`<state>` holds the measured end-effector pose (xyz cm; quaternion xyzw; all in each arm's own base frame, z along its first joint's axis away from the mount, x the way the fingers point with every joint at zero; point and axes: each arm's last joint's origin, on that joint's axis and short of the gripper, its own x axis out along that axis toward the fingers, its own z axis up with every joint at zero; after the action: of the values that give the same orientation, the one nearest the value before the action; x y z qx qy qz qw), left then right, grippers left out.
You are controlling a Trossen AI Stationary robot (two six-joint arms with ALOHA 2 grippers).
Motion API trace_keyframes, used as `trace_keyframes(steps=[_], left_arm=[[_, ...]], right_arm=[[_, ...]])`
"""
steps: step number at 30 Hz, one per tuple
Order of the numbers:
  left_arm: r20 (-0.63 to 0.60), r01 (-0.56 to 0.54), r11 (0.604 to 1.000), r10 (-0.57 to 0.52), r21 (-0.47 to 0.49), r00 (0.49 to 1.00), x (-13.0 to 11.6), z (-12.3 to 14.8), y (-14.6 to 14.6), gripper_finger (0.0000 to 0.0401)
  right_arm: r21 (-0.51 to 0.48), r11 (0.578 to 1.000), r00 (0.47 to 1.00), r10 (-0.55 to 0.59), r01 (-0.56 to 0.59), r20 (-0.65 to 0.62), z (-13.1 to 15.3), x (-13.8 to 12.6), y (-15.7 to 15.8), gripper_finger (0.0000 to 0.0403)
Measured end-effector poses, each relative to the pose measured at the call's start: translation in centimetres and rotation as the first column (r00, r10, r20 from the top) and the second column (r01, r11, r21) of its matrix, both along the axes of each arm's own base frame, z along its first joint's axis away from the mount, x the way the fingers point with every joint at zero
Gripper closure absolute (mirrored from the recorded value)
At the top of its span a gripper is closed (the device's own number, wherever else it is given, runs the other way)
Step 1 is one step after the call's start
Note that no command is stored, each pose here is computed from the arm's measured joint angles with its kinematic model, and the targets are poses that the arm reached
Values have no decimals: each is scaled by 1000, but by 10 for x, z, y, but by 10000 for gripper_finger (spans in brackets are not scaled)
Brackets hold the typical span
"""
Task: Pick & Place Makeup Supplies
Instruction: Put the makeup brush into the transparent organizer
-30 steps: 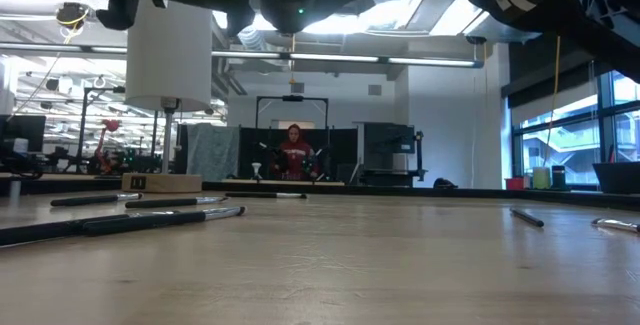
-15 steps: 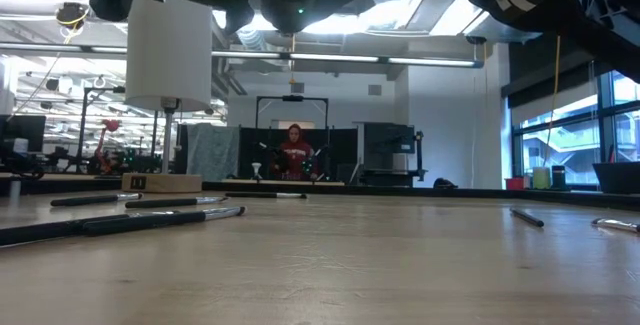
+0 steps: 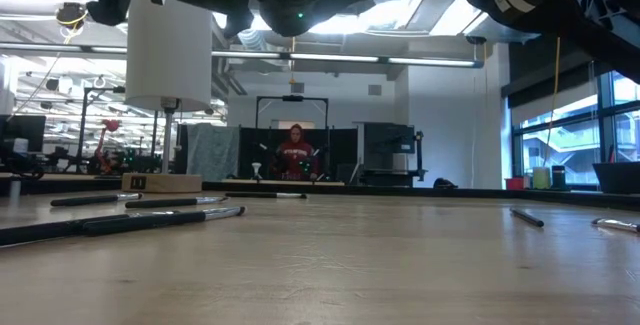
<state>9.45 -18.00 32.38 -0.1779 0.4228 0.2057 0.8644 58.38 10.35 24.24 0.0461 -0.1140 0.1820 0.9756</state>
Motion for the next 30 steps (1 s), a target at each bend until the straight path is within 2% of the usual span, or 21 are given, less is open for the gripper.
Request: trace_keyframes(steps=[10, 15, 22, 30], left_arm=[[2, -2, 1000, 2, -6, 1000, 1, -1, -1, 321], [14, 1, 1000, -1, -9, 1000, 1, 0, -2, 314], [32, 12, 1000, -12, -1, 999, 2, 0, -3, 334], [10, 12, 1000, -12, -6, 1000, 1, 0, -2, 377]], right_arm=[[6, 1000, 998, 9, -9, 58, 6, -2, 1, 361], [4, 1000, 998, 23, -23, 60, 6, -2, 2, 361], [-2, 1000, 999, 24, -24, 32, 4, -1, 2, 361], [4, 1000, 1000, 21, -21, 15, 2, -1, 1, 360]])
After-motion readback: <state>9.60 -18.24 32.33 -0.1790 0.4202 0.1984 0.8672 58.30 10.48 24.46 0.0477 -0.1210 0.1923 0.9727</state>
